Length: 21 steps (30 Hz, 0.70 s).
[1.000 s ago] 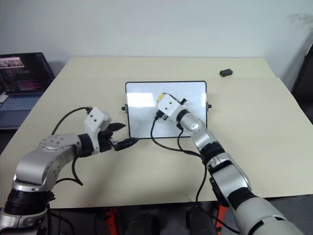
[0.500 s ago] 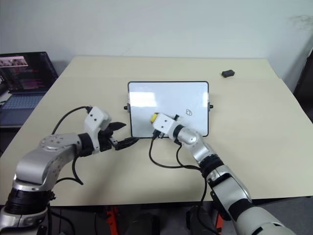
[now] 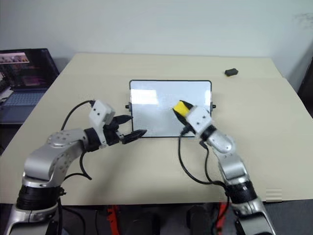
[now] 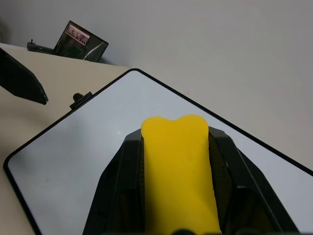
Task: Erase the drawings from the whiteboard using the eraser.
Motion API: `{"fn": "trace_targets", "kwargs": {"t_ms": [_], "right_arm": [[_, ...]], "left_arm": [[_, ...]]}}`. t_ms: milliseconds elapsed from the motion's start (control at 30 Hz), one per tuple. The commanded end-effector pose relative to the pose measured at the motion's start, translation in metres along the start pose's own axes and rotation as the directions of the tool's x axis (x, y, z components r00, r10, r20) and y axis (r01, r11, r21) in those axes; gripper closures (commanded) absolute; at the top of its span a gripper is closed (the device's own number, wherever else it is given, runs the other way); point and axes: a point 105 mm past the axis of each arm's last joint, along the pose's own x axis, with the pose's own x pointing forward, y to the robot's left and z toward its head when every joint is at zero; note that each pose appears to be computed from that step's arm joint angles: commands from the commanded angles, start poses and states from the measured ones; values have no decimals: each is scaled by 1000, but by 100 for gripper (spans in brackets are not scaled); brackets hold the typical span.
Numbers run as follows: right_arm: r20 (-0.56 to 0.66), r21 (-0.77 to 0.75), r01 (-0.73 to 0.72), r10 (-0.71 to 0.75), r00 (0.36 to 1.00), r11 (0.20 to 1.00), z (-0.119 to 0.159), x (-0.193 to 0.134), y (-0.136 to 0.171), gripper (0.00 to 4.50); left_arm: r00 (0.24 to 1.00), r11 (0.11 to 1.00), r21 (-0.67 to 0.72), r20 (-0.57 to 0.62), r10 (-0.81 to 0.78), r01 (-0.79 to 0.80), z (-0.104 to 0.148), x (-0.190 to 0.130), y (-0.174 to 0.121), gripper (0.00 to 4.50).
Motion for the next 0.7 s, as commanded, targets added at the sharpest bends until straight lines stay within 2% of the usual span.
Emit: {"fn": "trace_targets", "kwargs": {"t_ms": [33,367,700], "right_arm": [[-28,33,17,-16,999,999,1,-25,0,320],[-178,74,31,-18,984,997,-31,-62,25,320],[-157,39,73,-66,985,997,-28,-51,5,320]], "left_arm": [[1000,999,38,21,-16,15,7,-4,-4,0],[997,996,75,51,-60,56,15,8,-8,0],[992,986,124,42,-121,115,24,39,-16,0]]}}
